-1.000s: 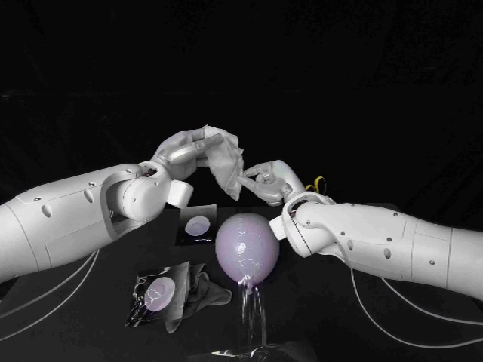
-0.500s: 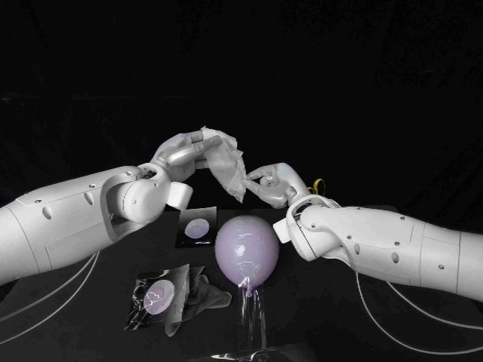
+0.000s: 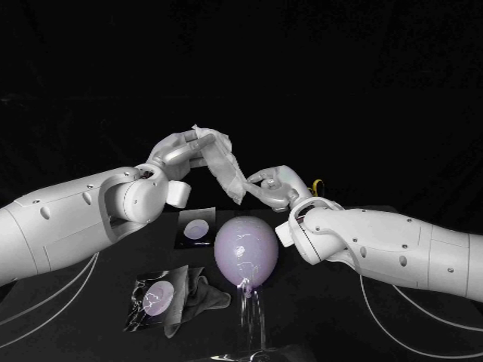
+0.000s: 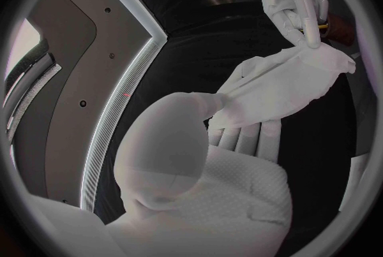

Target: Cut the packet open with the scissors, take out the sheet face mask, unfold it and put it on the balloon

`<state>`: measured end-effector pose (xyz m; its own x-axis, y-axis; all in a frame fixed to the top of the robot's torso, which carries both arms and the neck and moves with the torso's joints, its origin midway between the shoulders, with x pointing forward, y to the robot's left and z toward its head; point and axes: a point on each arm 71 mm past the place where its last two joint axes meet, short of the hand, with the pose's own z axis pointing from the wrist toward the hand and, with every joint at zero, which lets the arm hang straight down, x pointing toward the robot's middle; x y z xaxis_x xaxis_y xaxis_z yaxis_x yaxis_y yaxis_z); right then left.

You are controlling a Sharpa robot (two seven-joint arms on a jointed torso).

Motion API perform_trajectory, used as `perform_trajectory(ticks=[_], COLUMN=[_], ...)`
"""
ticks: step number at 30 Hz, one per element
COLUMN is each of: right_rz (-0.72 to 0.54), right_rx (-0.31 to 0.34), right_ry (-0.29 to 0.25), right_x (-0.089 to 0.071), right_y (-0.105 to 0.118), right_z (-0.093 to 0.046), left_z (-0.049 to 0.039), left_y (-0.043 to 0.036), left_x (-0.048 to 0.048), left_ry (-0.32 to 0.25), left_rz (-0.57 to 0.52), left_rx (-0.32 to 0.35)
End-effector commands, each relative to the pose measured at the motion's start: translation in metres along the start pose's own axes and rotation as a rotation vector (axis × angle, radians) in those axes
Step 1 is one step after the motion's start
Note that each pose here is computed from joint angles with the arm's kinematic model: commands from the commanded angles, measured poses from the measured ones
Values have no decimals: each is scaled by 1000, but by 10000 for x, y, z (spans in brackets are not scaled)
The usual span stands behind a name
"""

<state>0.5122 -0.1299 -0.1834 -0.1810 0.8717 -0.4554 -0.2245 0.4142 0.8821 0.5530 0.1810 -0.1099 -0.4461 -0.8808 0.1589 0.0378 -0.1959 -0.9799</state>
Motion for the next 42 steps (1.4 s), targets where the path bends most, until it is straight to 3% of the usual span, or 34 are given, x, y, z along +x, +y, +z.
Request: perform_trajectory(ticks=[1, 16, 30, 42], right_rz=[3, 27, -7, -33], right_rx=[4, 27, 66, -6], right_ry=[24, 25, -31, -16], right_x=[10, -16, -171, -105], right_y=[-7, -44, -169, -41], right_z=[-5, 8, 89, -17], left_z=[10, 6, 3, 10], left_y=[-33, -22, -12, 0], left_x=[-6, 1, 19, 17], left_ry=[-21, -12, -3, -16], left_rz=[-14, -19, -22, -16], left_rx=[23, 6, -7, -19])
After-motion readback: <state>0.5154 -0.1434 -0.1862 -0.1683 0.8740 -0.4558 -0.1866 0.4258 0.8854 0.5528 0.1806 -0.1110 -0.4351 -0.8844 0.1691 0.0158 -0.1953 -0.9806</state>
